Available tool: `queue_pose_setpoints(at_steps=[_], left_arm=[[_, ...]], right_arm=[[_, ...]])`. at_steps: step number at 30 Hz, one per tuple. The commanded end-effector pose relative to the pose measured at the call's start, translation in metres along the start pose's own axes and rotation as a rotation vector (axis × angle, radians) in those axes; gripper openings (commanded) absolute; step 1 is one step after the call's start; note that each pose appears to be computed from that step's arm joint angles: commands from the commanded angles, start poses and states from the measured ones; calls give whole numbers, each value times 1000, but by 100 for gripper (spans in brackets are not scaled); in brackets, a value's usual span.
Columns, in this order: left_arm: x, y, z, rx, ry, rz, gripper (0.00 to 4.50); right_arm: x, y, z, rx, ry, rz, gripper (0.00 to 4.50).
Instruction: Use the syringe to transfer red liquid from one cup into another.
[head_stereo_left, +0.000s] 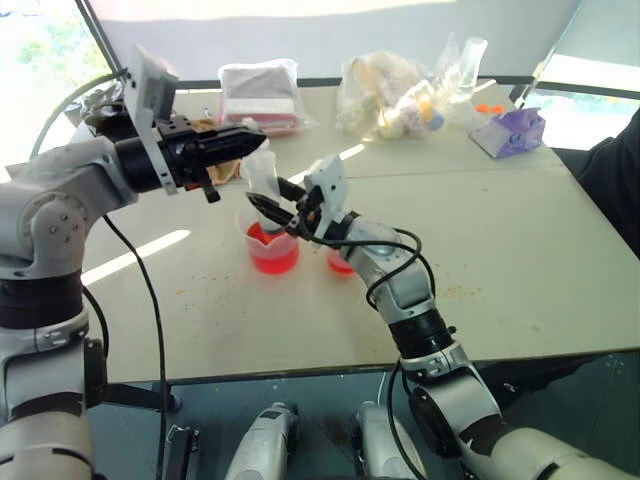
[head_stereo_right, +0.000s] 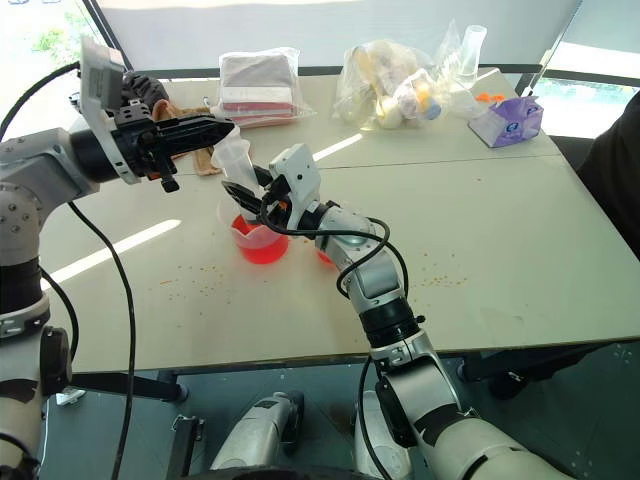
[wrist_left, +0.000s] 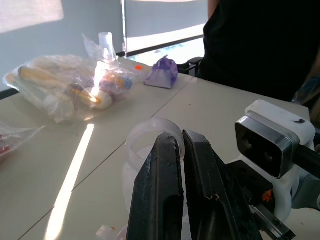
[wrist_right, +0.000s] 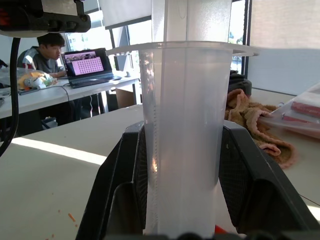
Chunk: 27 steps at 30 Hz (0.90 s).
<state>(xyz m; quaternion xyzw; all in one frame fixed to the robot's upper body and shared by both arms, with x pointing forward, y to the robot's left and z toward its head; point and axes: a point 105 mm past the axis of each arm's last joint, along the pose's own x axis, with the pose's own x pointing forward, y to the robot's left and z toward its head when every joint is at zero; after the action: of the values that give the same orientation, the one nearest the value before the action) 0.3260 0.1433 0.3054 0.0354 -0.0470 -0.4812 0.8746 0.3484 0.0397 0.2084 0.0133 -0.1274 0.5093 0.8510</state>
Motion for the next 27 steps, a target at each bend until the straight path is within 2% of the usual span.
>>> queue_pose_setpoints(at_steps=[1,9,11,13,21,27], left_arm=[[-5,-2,37,106,-105,14,3],[-6,-6,30,91,-83,0,3],[-6,-6,27,85,-73,4,70],[-7,-6,25,72,-67,2,117],[-15,-10,21,91,-45,7,256],[-35,-9,10,57,-29,77,256]], right_arm=[[11,27,-4,15,5,103,138],[12,24,4,2,-14,95,138],[12,22,8,-5,-24,89,138],[12,19,14,-13,-39,79,138],[11,12,36,-38,-91,59,138],[11,9,49,-59,-123,45,138]])
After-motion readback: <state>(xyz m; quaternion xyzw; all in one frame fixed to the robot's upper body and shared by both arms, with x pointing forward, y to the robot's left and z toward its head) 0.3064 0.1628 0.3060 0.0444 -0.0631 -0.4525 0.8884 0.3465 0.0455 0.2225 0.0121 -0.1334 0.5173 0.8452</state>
